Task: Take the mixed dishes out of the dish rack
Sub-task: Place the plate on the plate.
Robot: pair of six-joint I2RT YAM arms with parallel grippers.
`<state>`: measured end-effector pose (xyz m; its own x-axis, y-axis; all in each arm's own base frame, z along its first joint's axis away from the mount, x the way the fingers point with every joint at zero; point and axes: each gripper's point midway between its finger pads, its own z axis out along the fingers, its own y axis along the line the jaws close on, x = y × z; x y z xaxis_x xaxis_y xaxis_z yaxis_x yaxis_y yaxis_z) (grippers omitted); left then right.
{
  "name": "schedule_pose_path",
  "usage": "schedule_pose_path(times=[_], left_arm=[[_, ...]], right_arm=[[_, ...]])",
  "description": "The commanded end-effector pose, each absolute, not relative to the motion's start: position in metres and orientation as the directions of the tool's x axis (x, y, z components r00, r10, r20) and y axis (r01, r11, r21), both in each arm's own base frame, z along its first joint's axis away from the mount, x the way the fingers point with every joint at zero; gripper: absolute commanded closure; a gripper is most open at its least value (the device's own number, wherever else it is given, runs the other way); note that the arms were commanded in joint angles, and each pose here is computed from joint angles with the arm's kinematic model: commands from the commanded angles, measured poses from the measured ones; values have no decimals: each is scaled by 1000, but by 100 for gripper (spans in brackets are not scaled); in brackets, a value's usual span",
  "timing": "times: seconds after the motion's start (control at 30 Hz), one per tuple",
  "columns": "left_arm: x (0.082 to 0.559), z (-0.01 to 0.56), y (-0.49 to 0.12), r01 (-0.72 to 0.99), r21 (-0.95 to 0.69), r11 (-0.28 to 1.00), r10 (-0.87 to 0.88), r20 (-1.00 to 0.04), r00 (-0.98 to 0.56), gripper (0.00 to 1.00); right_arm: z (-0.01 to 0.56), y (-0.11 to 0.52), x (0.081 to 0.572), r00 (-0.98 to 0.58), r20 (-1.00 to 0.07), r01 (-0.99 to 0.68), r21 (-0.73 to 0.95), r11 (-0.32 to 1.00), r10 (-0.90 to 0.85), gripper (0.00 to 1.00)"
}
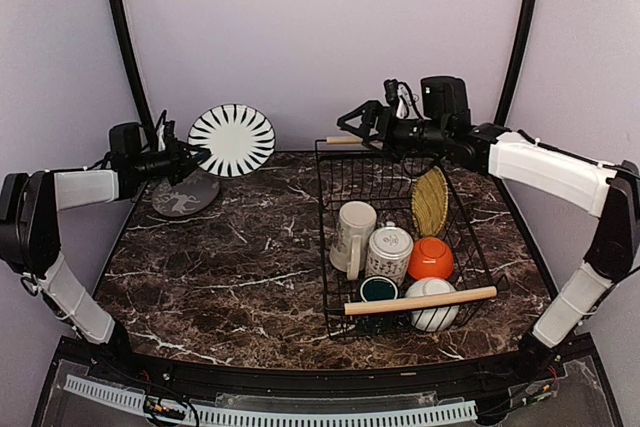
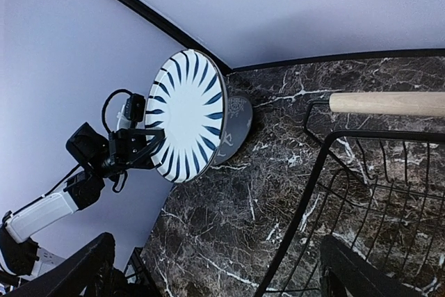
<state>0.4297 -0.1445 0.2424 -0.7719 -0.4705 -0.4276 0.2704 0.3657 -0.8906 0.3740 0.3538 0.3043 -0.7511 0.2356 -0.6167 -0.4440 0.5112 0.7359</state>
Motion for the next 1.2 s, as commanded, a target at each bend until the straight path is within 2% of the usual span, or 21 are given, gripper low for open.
schedule_pose_path(times=[0.0, 0.1, 0.27, 0.43, 0.63, 0.8, 1.0, 1.07, 1.17], left_arm=[[445, 254, -79, 222, -808, 546, -536, -541, -648, 99], [453, 240, -43, 130, -792, 597, -580, -538, -612, 99], [463, 210, -1, 15, -805, 593, -641, -482, -597, 99], [475, 176, 14, -60, -820, 569, -668, -418, -616, 99], [484, 153, 31, -89, -879, 468, -737, -332, -589, 99], [486, 138, 43, -133, -862, 489, -740, -329, -587, 99], [488, 110, 45, -207, -860, 467, -746, -257, -615, 99], [489, 106, 47, -217, -851, 477, -743, -259, -618, 94], [486, 99, 49, -251, -830, 499, -736, -253, -628, 80]], right_arm=[[325, 324, 364, -664, -714, -476, 634, 609, 224, 1], [331, 310, 360, -628, -747, -475, 590, 653, 218, 1], [335, 291, 355, -584, -783, -468, 539, 700, 213, 1], [335, 281, 350, -569, -793, -461, 527, 714, 217, 1], [331, 275, 346, -574, -789, -450, 528, 720, 220, 1], [328, 268, 343, -568, -789, -438, 530, 726, 233, 1], [327, 266, 344, -567, -790, -435, 527, 730, 232, 1], [326, 266, 345, -567, -790, -433, 526, 732, 233, 1], [324, 266, 345, -571, -788, -432, 527, 732, 231, 1]])
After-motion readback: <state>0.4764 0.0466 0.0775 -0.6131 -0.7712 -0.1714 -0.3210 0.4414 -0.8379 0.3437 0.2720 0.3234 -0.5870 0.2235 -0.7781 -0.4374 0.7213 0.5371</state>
